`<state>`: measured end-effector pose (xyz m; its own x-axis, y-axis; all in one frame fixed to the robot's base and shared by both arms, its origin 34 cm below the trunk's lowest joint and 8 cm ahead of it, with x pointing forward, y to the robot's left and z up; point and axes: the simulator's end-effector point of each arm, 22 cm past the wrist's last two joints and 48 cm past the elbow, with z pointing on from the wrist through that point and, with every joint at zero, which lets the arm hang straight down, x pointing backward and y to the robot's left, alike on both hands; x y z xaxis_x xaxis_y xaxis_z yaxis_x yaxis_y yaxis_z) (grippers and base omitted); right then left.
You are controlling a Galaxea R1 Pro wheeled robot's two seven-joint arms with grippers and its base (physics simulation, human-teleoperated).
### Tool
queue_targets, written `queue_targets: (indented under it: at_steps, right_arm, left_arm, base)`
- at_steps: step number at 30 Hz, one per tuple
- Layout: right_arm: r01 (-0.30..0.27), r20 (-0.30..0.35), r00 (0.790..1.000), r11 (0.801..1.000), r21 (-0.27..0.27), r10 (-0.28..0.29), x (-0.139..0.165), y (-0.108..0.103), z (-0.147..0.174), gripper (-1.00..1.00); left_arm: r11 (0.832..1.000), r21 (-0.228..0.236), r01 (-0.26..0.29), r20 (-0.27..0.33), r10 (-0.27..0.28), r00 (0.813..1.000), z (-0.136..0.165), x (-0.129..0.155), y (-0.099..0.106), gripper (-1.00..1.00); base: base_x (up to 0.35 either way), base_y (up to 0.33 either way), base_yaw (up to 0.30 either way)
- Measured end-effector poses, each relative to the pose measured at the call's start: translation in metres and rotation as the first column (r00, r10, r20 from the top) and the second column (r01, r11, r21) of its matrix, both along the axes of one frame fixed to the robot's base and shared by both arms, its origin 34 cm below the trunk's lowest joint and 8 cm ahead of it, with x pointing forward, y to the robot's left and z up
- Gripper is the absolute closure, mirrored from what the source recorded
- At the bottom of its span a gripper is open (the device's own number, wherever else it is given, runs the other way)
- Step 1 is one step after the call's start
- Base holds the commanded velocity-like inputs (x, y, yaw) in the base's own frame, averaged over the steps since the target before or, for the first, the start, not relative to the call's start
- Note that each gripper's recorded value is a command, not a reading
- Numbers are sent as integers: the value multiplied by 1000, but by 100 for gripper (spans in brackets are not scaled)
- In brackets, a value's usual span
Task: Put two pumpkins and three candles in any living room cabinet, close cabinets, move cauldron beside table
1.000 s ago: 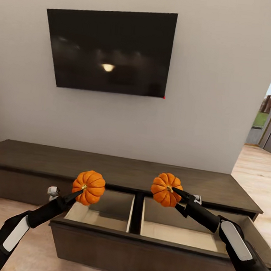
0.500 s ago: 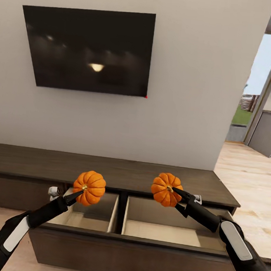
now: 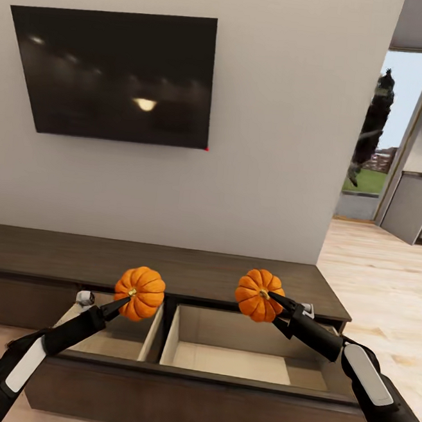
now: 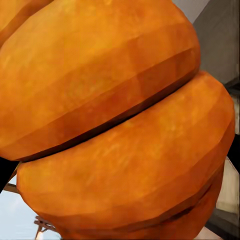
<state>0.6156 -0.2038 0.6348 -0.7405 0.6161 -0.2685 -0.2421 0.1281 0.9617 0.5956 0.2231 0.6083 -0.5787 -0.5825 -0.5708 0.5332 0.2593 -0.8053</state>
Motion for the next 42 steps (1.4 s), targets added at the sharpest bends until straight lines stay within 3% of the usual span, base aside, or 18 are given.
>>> queue_targets:
  at_steps: [36, 42]
  right_arm:
    - [0, -2, 1000, 1000, -5, 0, 0, 1, -1, 100]
    - [-2, -2, 1000, 1000, 6, 2, 0, 1, 1, 100]
  left_arm:
    - [1000, 5, 1, -12, -1, 1000, -3, 1, -4, 100]
    - [1000, 1, 0, -13, 0, 1000, -2, 1, -3, 100]
  base:
    - [0, -293, 0]
    - [0, -97, 0]
